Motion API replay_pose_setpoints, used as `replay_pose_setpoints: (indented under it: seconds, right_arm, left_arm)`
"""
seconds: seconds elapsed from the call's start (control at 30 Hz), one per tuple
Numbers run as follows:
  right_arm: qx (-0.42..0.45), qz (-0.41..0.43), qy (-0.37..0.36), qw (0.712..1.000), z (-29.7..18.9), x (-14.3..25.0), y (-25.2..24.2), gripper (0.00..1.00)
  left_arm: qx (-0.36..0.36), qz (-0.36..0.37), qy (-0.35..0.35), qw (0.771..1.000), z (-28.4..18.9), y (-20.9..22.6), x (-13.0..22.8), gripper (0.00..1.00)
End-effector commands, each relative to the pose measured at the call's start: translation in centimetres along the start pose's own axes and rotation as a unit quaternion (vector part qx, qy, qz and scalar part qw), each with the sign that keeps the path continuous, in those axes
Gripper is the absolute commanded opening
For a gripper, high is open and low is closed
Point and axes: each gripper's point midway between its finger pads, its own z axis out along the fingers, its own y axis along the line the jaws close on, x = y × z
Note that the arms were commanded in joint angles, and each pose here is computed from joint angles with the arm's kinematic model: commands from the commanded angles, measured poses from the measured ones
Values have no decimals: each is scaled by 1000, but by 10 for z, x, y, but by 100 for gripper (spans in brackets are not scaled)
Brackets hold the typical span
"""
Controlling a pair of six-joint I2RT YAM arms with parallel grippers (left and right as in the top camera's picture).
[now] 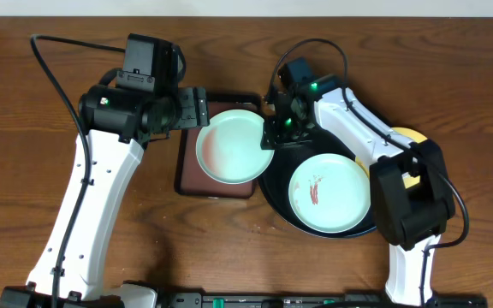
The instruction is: Clean dirty plates on tray and stack at the side
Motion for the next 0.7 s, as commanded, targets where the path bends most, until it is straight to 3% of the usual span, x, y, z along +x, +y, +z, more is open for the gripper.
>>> replay_pose_setpoints:
  seconds: [0.0, 0.07, 0.37, 0.67]
  right_arm:
    - [-12, -3, -4, 1000, 5, -2, 5, 8]
    - [-8, -3, -17, 1000, -2, -7, 3, 1]
    - [63, -25, -107, 992, -55, -41, -7, 1]
    - [200, -125, -226, 945, -93, -91, -5, 1]
  left_arm:
    - [2, 2, -4, 1000, -3, 1, -2, 84]
    - [2, 2, -4, 1000, -3, 1, -2, 84]
    - [2, 2, -4, 1000, -3, 1, -2, 85]
    - [2, 2, -4, 1000, -3, 1, -2, 84]
